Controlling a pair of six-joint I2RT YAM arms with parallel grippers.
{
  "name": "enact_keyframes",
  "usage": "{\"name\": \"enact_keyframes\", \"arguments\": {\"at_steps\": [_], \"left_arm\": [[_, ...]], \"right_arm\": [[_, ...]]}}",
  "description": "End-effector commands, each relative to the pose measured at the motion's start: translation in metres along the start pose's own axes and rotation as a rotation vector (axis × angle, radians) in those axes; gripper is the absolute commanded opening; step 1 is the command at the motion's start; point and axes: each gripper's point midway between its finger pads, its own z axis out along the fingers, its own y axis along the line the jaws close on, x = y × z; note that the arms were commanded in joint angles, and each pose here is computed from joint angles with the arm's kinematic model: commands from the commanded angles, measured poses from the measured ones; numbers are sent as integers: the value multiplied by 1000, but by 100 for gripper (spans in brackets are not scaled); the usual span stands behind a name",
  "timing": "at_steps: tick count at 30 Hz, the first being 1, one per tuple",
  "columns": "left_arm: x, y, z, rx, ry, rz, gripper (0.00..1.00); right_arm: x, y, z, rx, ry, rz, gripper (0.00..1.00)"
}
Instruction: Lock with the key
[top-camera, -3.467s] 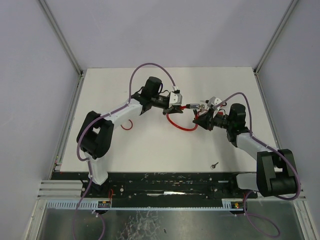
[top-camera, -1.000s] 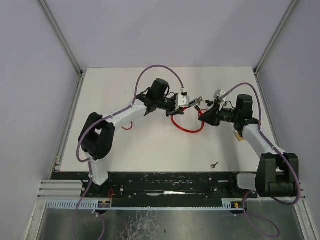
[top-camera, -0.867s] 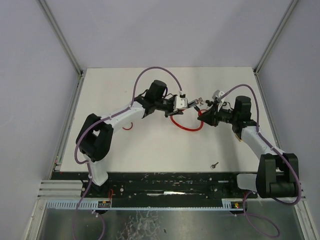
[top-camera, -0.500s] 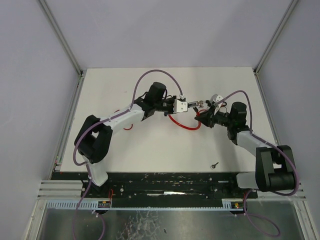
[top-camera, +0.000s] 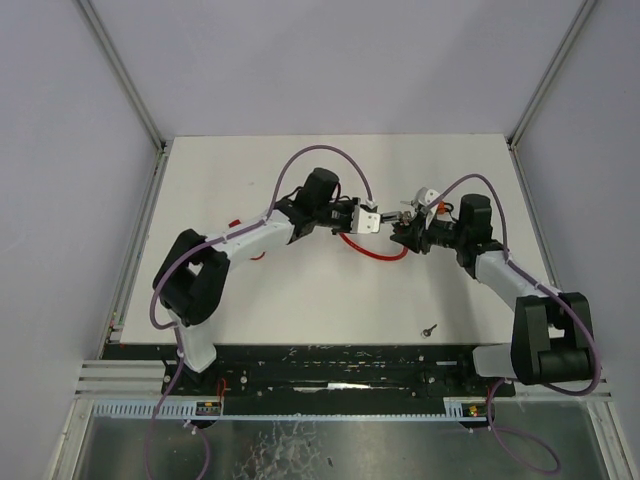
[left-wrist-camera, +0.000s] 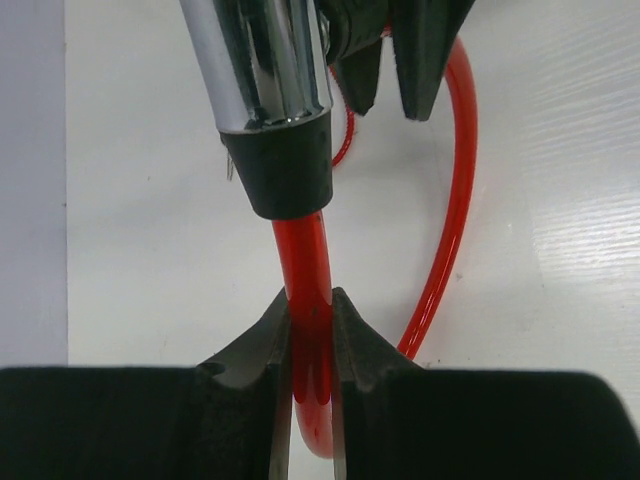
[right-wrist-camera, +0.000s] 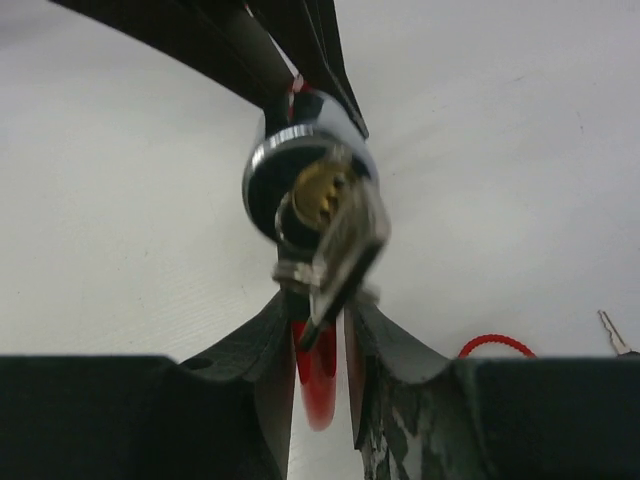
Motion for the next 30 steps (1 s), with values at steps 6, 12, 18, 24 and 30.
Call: {"name": "enact_keyframes", "arguments": {"at_steps": [6, 12, 18, 24, 30], "left_arm": [[3, -21, 21, 95, -1, -12, 0], [8, -17, 21, 91, 4, -44, 0], [9, -16, 20, 92, 1, -55, 0], [10, -18, 19, 99, -4, -52, 0], [11, -20, 18, 105, 0, -42, 0]], "right_arm": [[-16, 1, -24, -29, 57, -205, 42], [-8, -2, -43, -14, 141, -294, 60], [3, -11, -66, 4, 249, -358, 65], [-25, -13, -91, 60, 252, -456, 64], [-86, 2, -97, 33, 127, -656, 64]]}}
